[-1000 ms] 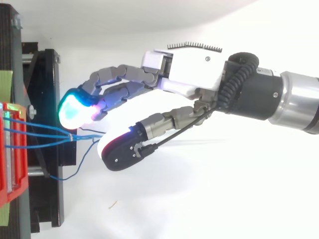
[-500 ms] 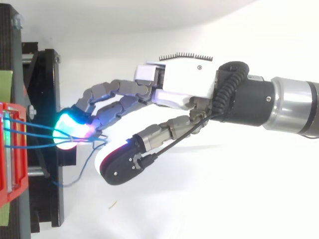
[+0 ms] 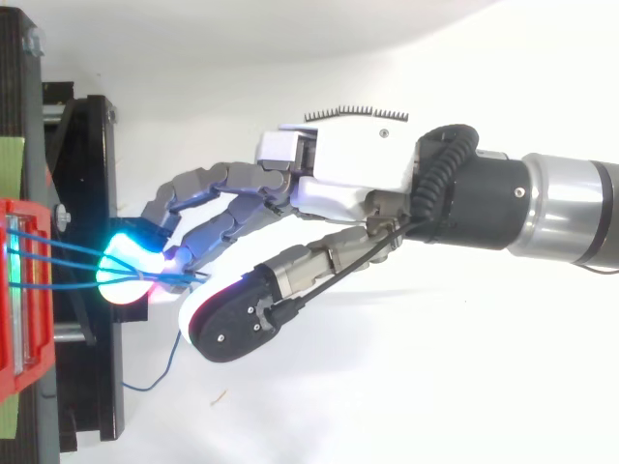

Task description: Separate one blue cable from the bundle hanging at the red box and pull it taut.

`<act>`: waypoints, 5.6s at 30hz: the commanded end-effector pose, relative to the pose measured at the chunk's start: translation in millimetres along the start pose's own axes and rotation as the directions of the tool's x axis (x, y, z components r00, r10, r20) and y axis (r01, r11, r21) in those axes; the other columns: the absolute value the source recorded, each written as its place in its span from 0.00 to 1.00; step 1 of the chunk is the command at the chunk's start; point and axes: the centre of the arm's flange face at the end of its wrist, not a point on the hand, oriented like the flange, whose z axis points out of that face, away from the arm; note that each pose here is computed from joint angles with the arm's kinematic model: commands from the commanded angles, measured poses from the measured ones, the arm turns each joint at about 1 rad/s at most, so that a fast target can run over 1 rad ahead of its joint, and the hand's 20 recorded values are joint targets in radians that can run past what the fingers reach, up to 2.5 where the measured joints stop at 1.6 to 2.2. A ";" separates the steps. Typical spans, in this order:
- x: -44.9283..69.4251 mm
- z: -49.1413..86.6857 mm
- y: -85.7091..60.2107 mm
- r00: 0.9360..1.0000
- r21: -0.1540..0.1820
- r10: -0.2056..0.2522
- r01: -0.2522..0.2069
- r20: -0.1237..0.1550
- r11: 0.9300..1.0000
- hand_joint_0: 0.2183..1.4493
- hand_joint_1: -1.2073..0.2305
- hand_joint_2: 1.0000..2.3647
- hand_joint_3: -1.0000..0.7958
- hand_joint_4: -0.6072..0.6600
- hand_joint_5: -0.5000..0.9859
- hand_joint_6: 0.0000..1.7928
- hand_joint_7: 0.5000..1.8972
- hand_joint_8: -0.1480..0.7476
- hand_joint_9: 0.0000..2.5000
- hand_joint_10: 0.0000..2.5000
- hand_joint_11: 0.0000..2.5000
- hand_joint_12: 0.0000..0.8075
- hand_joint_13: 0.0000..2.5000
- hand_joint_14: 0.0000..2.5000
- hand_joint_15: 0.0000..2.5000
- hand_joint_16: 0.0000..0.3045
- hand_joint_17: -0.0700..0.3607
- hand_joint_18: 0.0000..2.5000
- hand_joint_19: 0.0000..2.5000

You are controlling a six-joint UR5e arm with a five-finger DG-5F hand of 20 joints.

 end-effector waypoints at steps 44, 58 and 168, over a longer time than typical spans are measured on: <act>-4.0 6.6 18.9 1.000 -0.039 -0.003 0.002 -0.016 0.999 0.36 0.36 0.01 0.40 0.67 0.25 0.28 0.41 0.49 0.32 0.00 0.15 0.36 0.28 0.00 0.09 0.09 0.30 0.21 0.08; 3.1 6.3 18.1 0.999 -0.037 -0.025 0.024 -0.025 0.999 0.36 0.35 0.01 0.42 0.63 0.26 0.29 0.53 0.50 0.32 0.00 0.17 0.36 0.30 0.00 0.10 0.09 0.30 0.22 0.09; -13.6 -13.4 65.5 0.981 0.002 -0.195 0.195 -0.005 0.981 0.32 0.38 0.01 0.35 0.54 0.23 0.50 0.40 0.52 0.38 0.01 0.35 0.43 0.37 0.01 0.20 0.13 0.37 0.33 0.21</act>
